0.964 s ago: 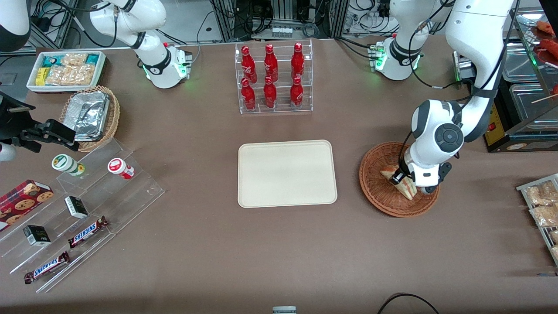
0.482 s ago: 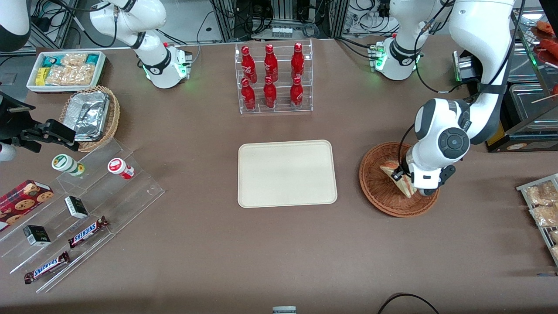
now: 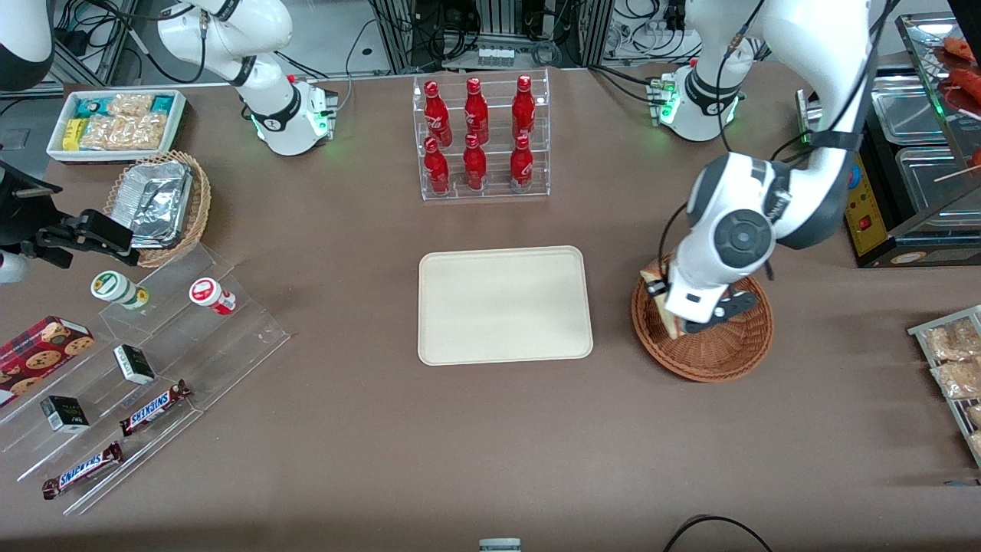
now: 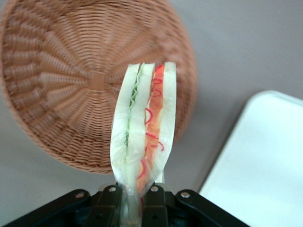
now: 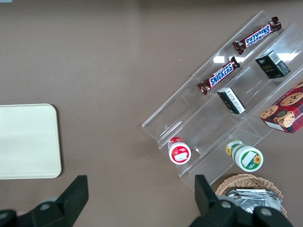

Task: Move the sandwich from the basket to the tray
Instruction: 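Carry the sandwich with the left gripper over the cream tray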

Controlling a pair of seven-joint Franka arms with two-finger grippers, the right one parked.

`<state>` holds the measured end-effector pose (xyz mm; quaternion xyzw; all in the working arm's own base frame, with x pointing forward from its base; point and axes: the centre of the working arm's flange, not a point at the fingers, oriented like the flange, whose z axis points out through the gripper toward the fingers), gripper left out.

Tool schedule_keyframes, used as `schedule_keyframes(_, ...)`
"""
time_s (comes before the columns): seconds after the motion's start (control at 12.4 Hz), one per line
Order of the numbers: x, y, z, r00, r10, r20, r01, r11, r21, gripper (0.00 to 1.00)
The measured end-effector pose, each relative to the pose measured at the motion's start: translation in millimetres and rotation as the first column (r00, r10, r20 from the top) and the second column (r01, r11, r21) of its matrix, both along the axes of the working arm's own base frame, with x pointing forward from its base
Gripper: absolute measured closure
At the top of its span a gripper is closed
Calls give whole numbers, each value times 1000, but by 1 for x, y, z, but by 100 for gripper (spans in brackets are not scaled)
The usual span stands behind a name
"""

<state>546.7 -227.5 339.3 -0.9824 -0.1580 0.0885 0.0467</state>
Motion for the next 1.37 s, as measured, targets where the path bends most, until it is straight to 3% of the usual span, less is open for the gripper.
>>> schedule_keyframes(0.32, -17, -94, -7, 997, -72, 17, 72, 997, -3, 85)
schedule_keyframes(0.8, -22, -217, -55, 998, -52, 36, 53, 999, -11, 85)
schedule_keyframes(1.37, -38, -272, -85, 996, -58, 61, 61, 996, -62, 85)
